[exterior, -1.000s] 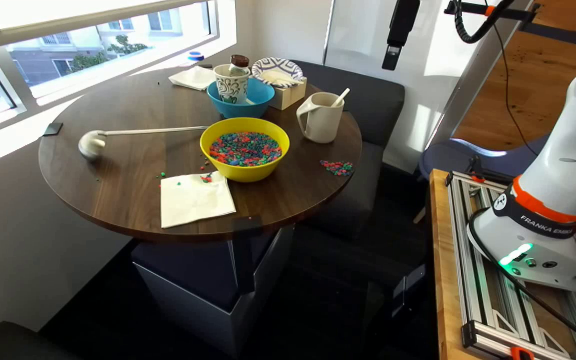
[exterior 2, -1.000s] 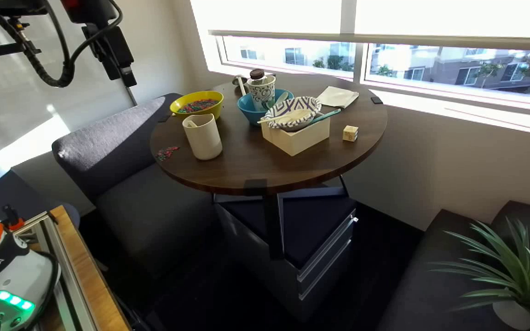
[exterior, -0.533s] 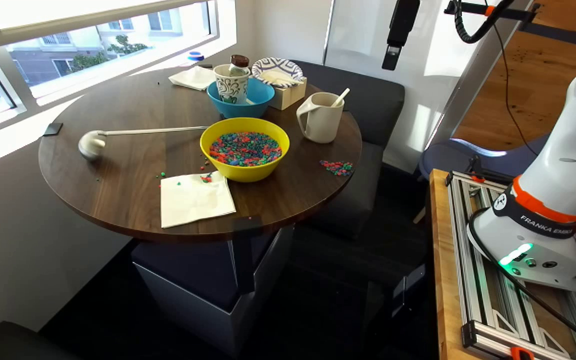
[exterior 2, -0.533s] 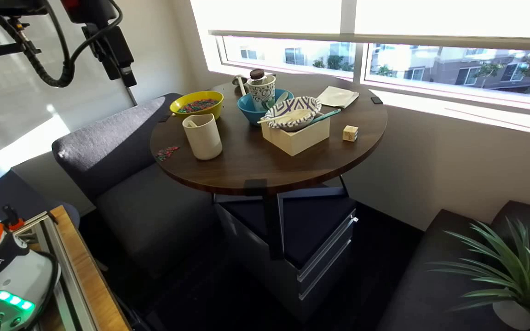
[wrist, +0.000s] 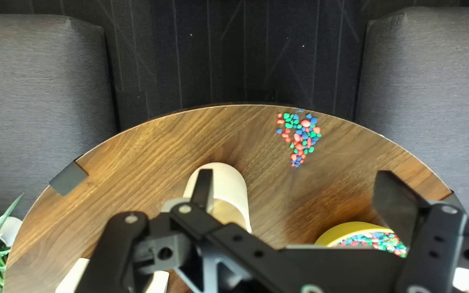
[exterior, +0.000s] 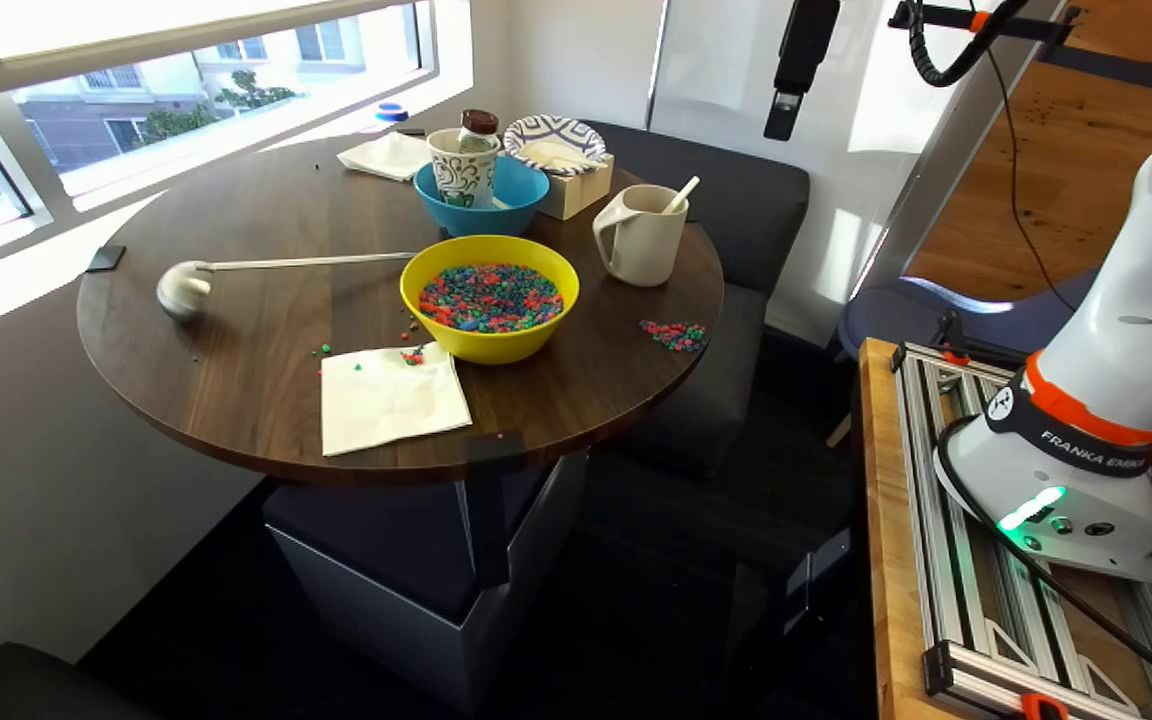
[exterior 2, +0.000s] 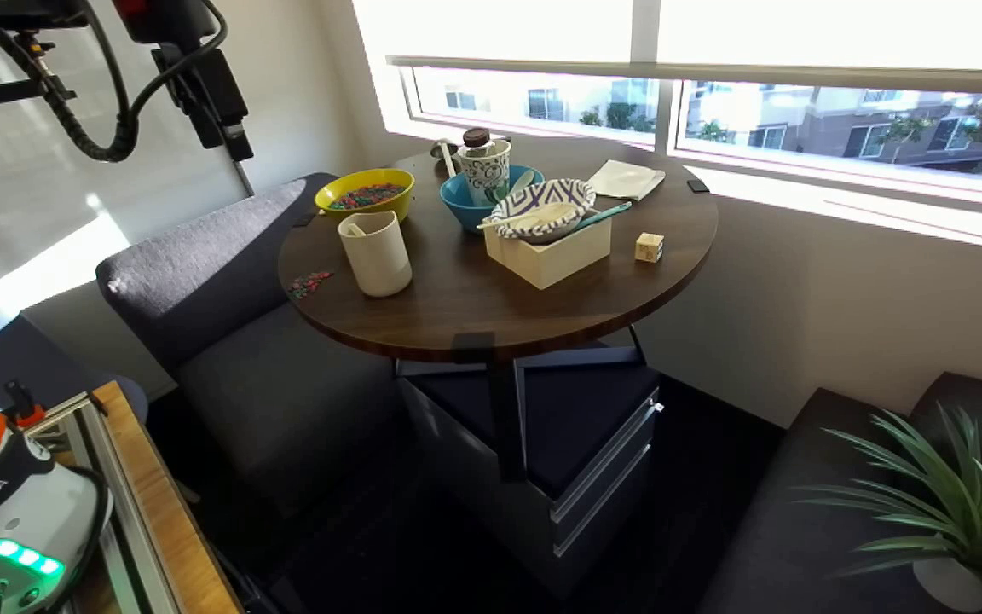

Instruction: Place the bottle with a brown lid on the table

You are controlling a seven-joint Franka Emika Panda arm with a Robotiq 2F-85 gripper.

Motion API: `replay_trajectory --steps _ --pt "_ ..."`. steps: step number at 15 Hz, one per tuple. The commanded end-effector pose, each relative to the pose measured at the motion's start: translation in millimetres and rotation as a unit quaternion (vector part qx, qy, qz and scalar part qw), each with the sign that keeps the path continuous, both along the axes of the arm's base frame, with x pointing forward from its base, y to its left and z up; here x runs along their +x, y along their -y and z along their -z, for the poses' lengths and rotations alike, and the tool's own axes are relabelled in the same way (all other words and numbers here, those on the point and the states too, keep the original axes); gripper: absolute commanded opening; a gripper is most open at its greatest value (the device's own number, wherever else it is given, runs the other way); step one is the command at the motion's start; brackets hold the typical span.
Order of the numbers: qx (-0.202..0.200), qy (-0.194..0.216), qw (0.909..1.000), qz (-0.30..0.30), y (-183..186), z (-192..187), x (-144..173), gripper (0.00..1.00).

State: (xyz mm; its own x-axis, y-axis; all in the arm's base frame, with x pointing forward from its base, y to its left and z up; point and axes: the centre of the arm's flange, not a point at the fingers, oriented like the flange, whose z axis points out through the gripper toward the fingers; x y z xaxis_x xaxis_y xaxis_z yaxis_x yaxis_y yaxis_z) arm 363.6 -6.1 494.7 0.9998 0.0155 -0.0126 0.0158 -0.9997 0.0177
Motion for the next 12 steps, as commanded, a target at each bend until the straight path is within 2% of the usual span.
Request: replay_trajectory --steps 1,5,6,9,12 --pt "0.0 0.0 1.0 0.0 0.0 0.0 0.0 1.0" --pt "0.0 0.0 1.0 0.0 0.0 0.0 0.0 1.0" --pt "0.015 0.045 0.9984 0.031 3.7 -6.1 3.5 1.0" --pt "0.034 0.117 0.9907 0.061 13.9 -33.2 26.1 1.0" --pt "0.025 0.165 0.9819 0.09 30.0 -76.6 56.6 1.0"
